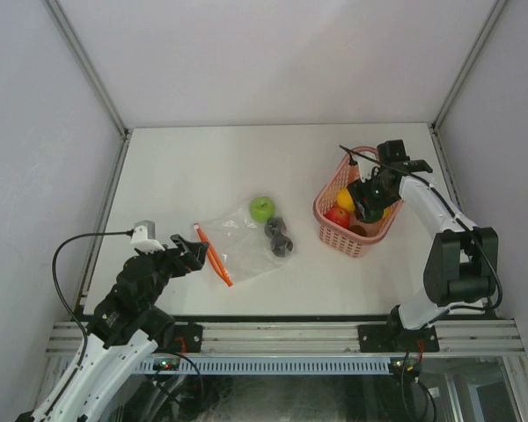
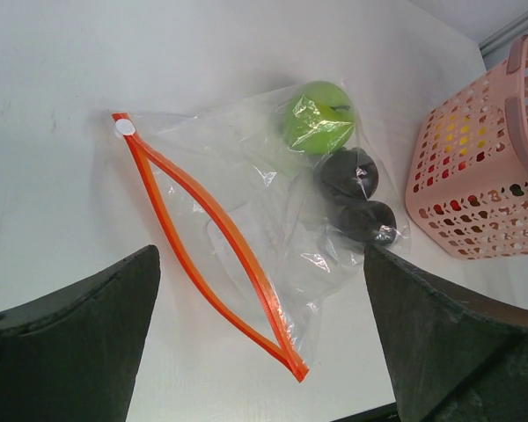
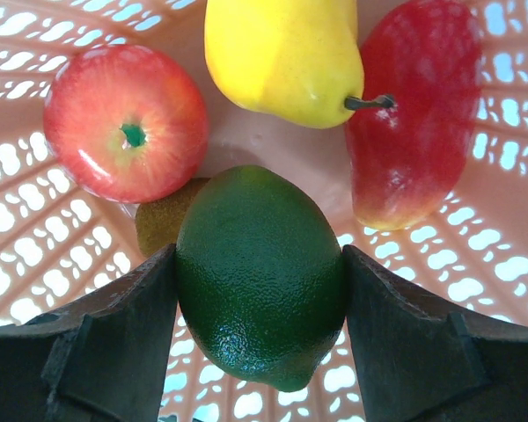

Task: Open the zip-top bag and remove the fake food
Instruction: Place the fake fruit in the bin.

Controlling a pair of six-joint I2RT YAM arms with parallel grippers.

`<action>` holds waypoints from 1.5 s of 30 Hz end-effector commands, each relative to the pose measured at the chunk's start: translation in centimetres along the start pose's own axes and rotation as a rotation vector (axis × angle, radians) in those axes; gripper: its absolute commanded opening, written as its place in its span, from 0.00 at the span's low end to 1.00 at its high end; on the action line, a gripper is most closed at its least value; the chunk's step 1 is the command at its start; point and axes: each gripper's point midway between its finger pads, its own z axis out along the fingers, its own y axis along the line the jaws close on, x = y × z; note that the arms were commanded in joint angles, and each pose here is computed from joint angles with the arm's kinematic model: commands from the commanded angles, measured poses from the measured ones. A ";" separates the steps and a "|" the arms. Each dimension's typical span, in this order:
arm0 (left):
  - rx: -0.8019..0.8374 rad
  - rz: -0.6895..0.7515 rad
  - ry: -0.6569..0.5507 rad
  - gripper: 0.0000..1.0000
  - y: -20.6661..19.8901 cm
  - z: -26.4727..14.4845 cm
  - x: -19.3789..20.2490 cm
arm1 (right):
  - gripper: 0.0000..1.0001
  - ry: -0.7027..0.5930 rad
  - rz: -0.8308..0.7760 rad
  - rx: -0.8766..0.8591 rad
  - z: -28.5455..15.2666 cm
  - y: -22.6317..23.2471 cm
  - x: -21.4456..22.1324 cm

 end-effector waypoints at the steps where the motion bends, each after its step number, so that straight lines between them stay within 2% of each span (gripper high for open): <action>1: 0.015 -0.022 -0.062 1.00 -0.7 -0.4 -1.8 | 0.56 0.008 -0.031 0.015 0.6 -0.3 -0.7; 9: 0.018 -0.022 -0.064 1.00 -0.8 -0.4 -1.9 | 0.61 0.056 -0.053 -0.010 0.9 0.2 -0.2; 25: 0.023 -0.023 -0.065 1.00 -0.8 -0.3 -1.9 | 0.61 0.210 -0.080 -0.047 3.8 1.2 1.4; 32: 0.024 -0.023 -0.061 1.00 -0.9 -0.2 -1.8 | 0.65 0.232 -0.070 -0.036 4.5 0.7 1.8; 37: 0.023 -0.023 -0.062 1.00 -0.9 -0.1 -1.8 | 0.72 0.239 -0.068 -0.026 4.6 0.5 1.9; 40: 0.023 -0.023 -0.061 1.00 -0.9 -0.1 -1.8 | 0.79 0.233 -0.065 -0.028 4.4 0.4 1.8; 42: 0.023 -0.023 -0.061 1.00 -0.9 -0.1 -1.8 | 0.90 0.230 -0.062 -0.030 4.3 0.5 1.8; 45: 0.024 -0.023 -0.062 1.00 -0.9 -0.1 -1.8 | 0.94 0.228 -0.058 -0.032 4.3 0.5 1.8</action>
